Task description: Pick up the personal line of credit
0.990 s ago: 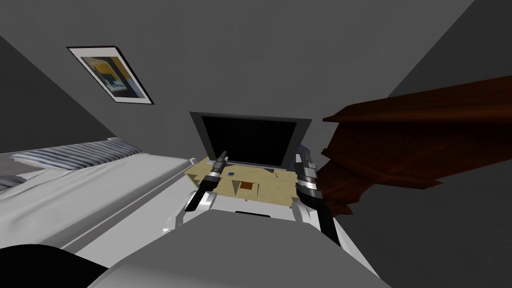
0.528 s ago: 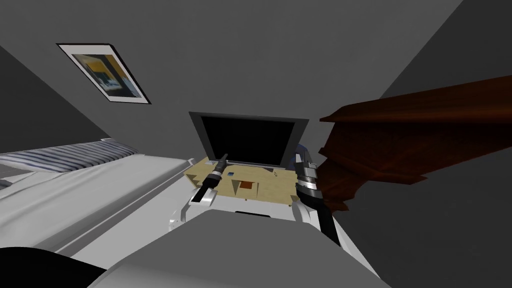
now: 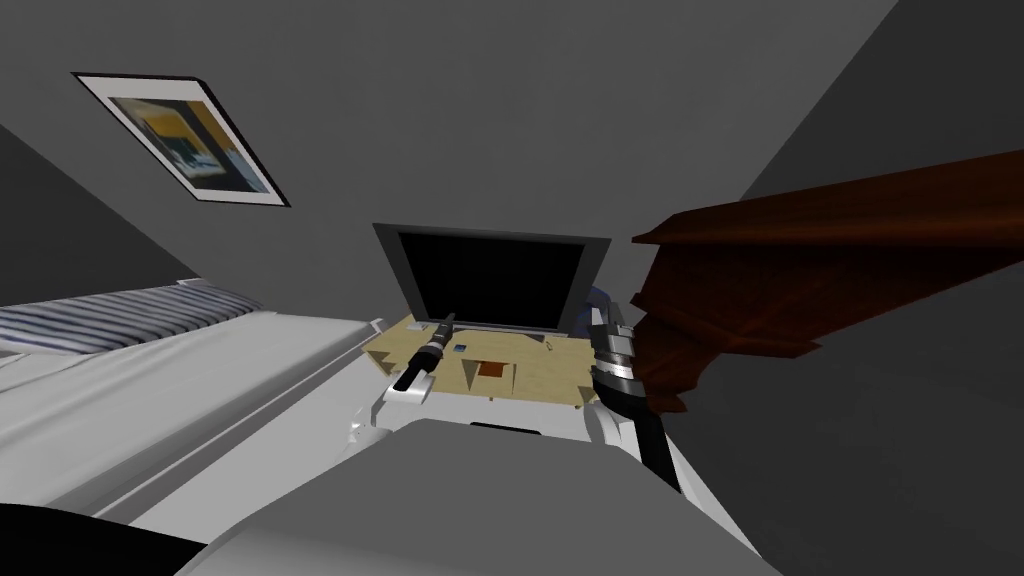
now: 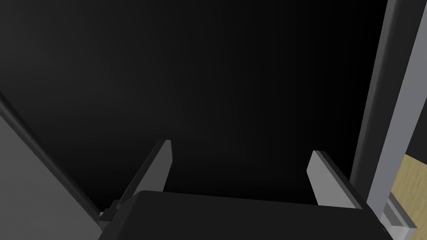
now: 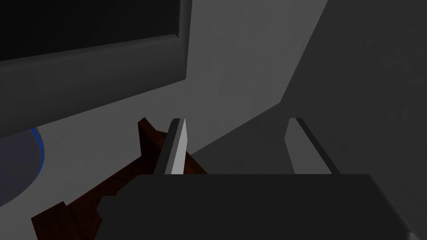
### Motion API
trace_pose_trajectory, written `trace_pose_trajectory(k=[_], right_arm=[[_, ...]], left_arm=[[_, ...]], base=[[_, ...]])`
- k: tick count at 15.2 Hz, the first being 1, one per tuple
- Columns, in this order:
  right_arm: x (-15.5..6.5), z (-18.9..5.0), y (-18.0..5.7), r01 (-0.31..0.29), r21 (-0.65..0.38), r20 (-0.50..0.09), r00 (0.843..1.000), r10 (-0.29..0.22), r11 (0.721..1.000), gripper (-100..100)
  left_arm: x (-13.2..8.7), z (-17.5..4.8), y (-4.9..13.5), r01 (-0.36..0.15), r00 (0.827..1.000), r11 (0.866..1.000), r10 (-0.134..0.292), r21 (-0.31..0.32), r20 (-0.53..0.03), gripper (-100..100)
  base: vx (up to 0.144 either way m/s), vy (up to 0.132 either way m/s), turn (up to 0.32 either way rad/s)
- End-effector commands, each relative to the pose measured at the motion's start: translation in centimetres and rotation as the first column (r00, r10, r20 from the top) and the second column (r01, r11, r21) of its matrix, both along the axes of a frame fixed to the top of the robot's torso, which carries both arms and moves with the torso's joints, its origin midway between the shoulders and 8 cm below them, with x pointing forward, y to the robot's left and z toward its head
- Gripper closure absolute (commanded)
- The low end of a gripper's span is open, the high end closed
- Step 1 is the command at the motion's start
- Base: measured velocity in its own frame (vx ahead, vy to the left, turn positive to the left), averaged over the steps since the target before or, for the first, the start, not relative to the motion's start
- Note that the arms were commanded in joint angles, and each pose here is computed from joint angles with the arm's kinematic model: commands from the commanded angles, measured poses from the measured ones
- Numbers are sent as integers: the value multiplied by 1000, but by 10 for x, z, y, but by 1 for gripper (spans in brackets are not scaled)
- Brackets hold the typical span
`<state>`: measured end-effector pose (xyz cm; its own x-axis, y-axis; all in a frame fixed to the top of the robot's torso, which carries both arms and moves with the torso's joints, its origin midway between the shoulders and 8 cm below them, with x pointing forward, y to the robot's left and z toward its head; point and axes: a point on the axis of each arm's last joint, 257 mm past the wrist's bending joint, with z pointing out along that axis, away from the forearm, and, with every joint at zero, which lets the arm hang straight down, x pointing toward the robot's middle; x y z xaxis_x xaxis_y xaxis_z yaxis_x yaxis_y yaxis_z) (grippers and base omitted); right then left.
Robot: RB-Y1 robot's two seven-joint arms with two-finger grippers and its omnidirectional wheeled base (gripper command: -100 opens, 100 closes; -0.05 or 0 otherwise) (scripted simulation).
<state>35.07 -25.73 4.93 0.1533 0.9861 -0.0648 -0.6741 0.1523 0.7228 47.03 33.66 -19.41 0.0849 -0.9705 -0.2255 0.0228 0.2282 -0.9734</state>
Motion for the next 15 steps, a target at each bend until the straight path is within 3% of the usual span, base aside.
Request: trace_pose_trajectory(k=[1,2,3,5,6,8,9,11,12,13,15], right_arm=[[0,0,0,0,0,0,1000,0,1000,0],[0,0,0,0,0,0,1000,0,1000,0],[0,0,0,0,0,0,1000,0,1000,0],[0,0,0,0,0,0,1000,0,1000,0],[0,0,0,0,0,0,1000,0,1000,0],[0,0,0,0,0,0,1000,0,1000,0],[0,0,0,0,0,0,1000,0,1000,0],[0,0,0,0,0,0,1000,0,1000,0],[0,0,0,0,0,0,1000,0,1000,0],[0,0,0,0,0,0,1000,0,1000,0],[0,0,0,0,0,0,1000,0,1000,0]], left_arm=[[7,-21,14,-24,998,1000,23,-15,-63,-100],[6,-33,18,-37,995,999,35,-17,-98,-100],[6,-33,18,-37,995,999,35,-17,-98,-100],[10,-57,32,-69,983,997,63,-29,-170,-100],[10,-59,33,-70,982,997,64,-29,-175,-100],[12,-83,47,-105,965,994,93,-37,-245,-100],[12,-85,48,-108,963,993,95,-37,-252,-100],[12,-108,63,-145,940,989,124,-43,-319,-100],[11,-110,64,-149,936,988,127,-43,-327,-100],[13,-124,76,-176,919,983,147,-47,-366,-100],[9,-135,79,-192,903,980,159,-44,-400,-100]], base=[[-15,8,-70],[-16,11,-79],[-11,9,-30],[-11,8,-86],[-9,7,-38],[-11,7,-93],[-7,9,-45],[-6,10,-104],[-4,10,-46],[-3,9,-119],[-2,12,-78]])
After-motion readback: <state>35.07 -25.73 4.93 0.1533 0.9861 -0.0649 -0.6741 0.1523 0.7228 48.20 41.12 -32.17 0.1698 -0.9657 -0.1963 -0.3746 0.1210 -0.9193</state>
